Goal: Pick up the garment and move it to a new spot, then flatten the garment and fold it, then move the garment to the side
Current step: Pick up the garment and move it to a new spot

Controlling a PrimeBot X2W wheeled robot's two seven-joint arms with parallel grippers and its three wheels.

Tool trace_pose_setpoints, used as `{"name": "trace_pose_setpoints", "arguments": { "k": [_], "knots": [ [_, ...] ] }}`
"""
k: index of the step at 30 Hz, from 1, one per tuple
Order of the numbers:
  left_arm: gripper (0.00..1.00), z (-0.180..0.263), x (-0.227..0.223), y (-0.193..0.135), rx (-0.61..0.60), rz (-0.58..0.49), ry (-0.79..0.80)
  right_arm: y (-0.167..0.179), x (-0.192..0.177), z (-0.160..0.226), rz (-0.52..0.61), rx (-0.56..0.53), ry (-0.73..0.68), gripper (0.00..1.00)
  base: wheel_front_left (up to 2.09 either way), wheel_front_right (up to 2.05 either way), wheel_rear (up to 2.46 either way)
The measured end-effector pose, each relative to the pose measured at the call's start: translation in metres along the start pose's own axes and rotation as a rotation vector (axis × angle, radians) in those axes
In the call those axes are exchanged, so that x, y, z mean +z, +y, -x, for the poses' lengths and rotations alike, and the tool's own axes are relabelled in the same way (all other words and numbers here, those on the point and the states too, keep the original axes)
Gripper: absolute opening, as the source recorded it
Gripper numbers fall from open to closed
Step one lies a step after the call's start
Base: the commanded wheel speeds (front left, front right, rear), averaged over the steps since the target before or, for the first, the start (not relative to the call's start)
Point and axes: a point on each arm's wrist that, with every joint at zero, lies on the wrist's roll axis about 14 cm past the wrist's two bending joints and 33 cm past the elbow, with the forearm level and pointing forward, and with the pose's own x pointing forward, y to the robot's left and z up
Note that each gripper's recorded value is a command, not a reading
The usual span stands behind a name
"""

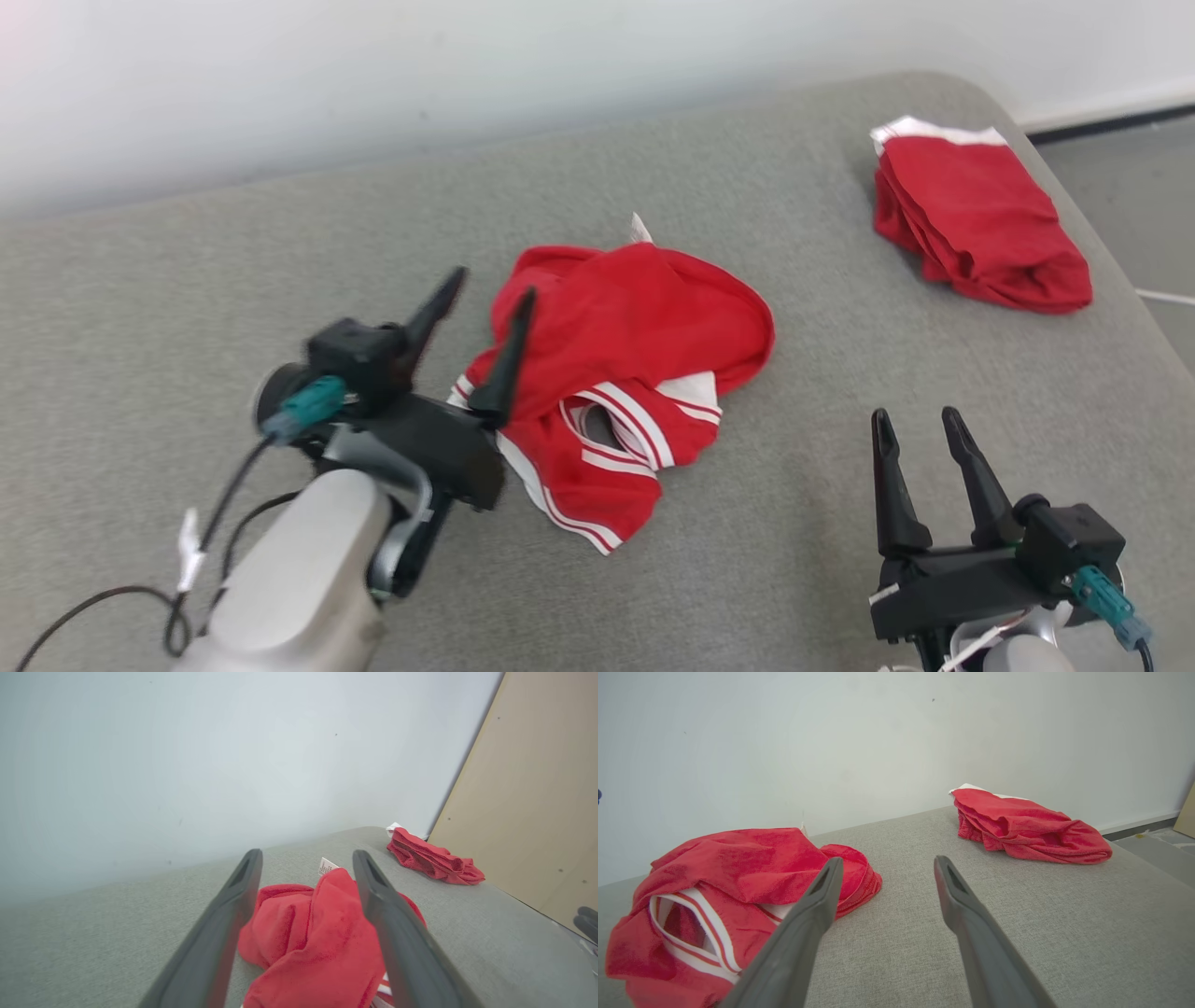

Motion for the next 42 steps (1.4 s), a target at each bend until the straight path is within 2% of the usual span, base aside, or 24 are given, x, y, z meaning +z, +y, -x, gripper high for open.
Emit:
{"name": "trace_pose_setpoints", "arguments": {
  "k": [5, 12, 22, 42],
  "knots": [
    [1.0, 0.036, 0.041, 0.048, 0.178, -0.051, -0.104, 0.015, 0.003, 0.003, -0.002, 0.049, -0.012, 1.0, 0.0, 0.0, 0.0],
    [1.0, 0.103, 0.073, 0.088, 0.367, -0.122, -0.194, 0.037, 0.011, 0.003, -0.006, 0.119, -0.034, 1.0, 0.0, 0.0, 0.0],
    [1.0, 0.184, 0.074, 0.105, 0.525, -0.171, -0.209, 0.072, 0.015, 0.0, -0.006, 0.228, -0.049, 1.0, 0.0, 0.0, 0.0],
    [1.0, 0.238, 0.049, 0.12, 0.677, -0.133, -0.176, 0.08, 0.008, -0.002, 0.006, 0.262, -0.022, 1.0, 0.0, 0.0, 0.0]
  ]
}}
